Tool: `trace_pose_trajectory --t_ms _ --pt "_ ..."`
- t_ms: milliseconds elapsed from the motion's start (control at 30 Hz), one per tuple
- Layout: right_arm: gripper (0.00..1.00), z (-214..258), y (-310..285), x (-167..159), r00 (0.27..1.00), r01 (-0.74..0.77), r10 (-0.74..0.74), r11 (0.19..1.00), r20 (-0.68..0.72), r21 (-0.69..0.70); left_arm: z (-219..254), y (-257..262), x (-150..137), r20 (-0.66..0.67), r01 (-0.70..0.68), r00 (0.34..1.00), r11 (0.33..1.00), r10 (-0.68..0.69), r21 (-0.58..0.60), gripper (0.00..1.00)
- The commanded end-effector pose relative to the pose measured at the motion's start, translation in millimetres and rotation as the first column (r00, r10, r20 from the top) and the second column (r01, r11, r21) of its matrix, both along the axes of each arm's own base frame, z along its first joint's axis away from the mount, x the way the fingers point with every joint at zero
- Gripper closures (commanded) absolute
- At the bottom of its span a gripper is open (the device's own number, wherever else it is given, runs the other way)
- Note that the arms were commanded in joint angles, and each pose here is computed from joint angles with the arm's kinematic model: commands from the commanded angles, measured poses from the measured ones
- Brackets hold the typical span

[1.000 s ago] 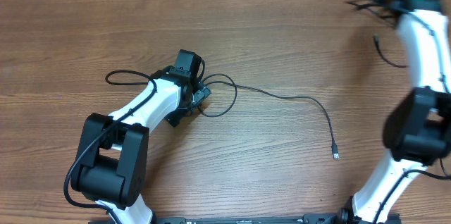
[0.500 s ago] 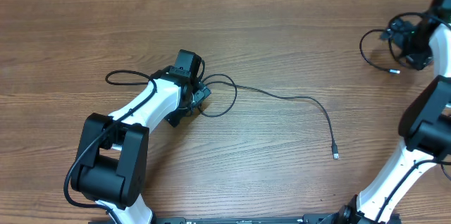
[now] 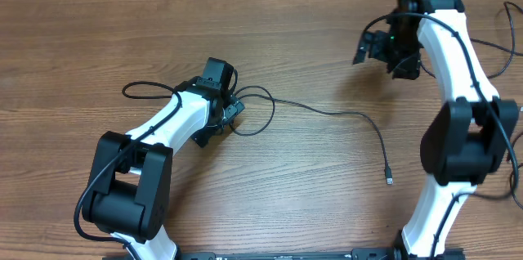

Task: Untangle cables

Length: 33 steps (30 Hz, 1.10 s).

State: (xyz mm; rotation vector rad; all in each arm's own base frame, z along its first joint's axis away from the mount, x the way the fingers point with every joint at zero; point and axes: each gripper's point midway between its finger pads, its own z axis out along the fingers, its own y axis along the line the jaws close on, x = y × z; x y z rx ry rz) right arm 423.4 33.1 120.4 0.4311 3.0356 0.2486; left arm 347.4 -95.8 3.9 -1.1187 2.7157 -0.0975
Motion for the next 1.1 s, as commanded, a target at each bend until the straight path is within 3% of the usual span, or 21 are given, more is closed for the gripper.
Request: trace_pose_trajectory --t_ms 0,167,467,500,600,667,767,933,1067 --pt "0.0 72.2 5.0 -23.4 0.991 0.06 -0.056 0.998 0.12 -0.033 -19.1 6.9 -16.1 -0.067 0.006 0.998 1.0 -0.005 0.022 0.0" --pt "0.0 135.7 18.8 -78.7 0.98 0.058 -0.048 0.997 0.191 -0.047 -19.1 7.3 -16.0 -0.066 0.006 0.998 1.0 -0.004 0.024 0.0" --pt "0.0 225.2 60.4 -172.1 0.909 -0.046 0.02 0.998 0.415 0.052 -19.1 5.7 -15.7 -0.066 0.006 0.998 1.0 -0.005 0.015 0.0" --pt "0.0 230.7 64.8 -182.4 0.903 -0.06 0.027 0.996 0.429 0.063 -19.4 2.0 -18.0 -0.078 0.043 0.996 0.999 -0.043 -0.003 0.0" --pt "0.0 238.6 71.3 -211.4 0.899 -0.066 0.021 0.994 0.437 0.088 -4.7 -16.1 -4.6 -0.018 0.32 0.947 0.945 -0.322 -0.075 0.01" --pt "0.0 240.0 77.1 -225.8 0.895 -0.095 0.038 0.99 0.445 0.106 15.5 -26.0 3.2 0.038 0.478 0.878 0.871 -0.477 -0.11 0.0" --pt "0.0 232.9 77.0 -242.7 0.896 -0.089 0.035 0.991 0.442 0.102 60.5 -19.0 9.1 0.074 0.554 0.832 0.831 -0.55 -0.053 0.0" --pt "0.0 191.9 50.1 -248.6 0.897 0.166 -0.161 0.986 0.412 0.024 158.1 2.5 3.8 0.219 0.537 0.804 0.833 -0.553 0.132 0.0" --pt "0.0 148.6 69.7 -235.9 0.902 0.247 -0.259 0.966 0.345 0.077 229.1 6.3 -23.1 0.388 0.514 0.741 0.835 -0.548 0.198 0.0"
